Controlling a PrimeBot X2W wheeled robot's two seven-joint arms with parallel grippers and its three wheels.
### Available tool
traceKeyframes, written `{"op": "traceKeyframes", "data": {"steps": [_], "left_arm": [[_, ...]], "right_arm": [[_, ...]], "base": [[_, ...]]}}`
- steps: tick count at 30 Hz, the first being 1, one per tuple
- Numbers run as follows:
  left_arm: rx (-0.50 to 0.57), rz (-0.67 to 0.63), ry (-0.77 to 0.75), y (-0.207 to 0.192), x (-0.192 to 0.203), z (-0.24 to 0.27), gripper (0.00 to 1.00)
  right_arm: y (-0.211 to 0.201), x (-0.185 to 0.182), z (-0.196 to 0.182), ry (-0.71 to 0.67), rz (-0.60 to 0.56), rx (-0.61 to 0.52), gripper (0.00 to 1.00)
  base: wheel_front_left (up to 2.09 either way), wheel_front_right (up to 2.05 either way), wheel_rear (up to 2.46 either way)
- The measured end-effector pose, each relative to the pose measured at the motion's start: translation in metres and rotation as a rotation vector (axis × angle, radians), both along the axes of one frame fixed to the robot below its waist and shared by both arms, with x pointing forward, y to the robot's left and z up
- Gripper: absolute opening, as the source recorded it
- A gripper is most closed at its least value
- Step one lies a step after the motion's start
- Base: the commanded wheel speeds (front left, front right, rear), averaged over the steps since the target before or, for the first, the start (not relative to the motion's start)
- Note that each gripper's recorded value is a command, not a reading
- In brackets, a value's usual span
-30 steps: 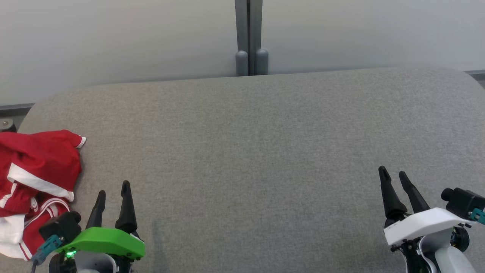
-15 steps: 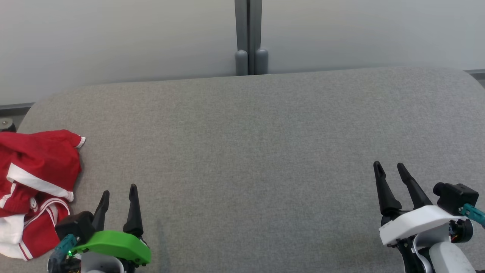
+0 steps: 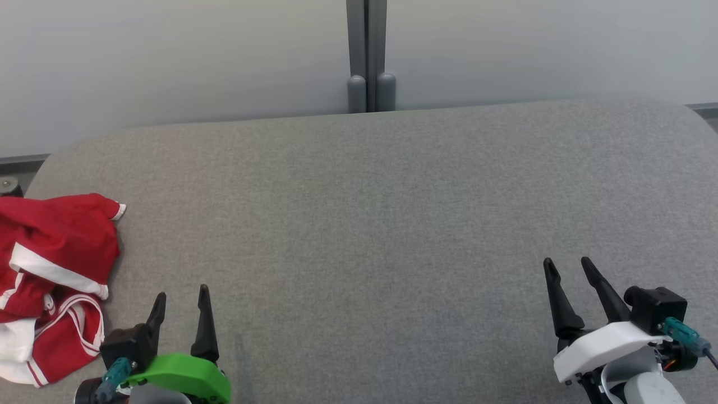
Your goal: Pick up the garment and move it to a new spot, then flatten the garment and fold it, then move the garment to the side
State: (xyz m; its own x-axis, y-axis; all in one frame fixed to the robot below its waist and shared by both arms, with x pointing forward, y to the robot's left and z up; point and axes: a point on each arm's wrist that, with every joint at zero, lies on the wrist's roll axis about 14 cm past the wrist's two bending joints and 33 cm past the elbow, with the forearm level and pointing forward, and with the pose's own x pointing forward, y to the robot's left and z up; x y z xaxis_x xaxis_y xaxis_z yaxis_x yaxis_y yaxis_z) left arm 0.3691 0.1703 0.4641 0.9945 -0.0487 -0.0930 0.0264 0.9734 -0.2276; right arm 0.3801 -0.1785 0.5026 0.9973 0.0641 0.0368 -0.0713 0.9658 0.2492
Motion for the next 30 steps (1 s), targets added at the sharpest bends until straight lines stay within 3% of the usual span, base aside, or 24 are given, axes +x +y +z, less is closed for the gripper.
{"op": "traceKeyframes", "data": {"steps": [17, 24, 30], "left_arm": [[0.081, -0.001, -0.010, 0.001, -0.006, -0.005, 1.00], [0.116, 0.058, 0.020, 0.022, -0.021, -0.015, 1.00], [0.146, 0.190, 0.056, 0.062, -0.049, -0.025, 1.00]], "right_arm": [[0.007, -0.003, -0.003, -0.014, 0.012, -0.101, 1.00], [0.044, 0.005, -0.007, -0.020, 0.123, -0.143, 1.00], [0.101, 0.015, -0.009, -0.038, 0.289, -0.169, 1.00]], "base": [[0.00, 0.00, 0.00], [0.00, 0.00, 0.00], [0.00, 0.00, 0.00]]}}
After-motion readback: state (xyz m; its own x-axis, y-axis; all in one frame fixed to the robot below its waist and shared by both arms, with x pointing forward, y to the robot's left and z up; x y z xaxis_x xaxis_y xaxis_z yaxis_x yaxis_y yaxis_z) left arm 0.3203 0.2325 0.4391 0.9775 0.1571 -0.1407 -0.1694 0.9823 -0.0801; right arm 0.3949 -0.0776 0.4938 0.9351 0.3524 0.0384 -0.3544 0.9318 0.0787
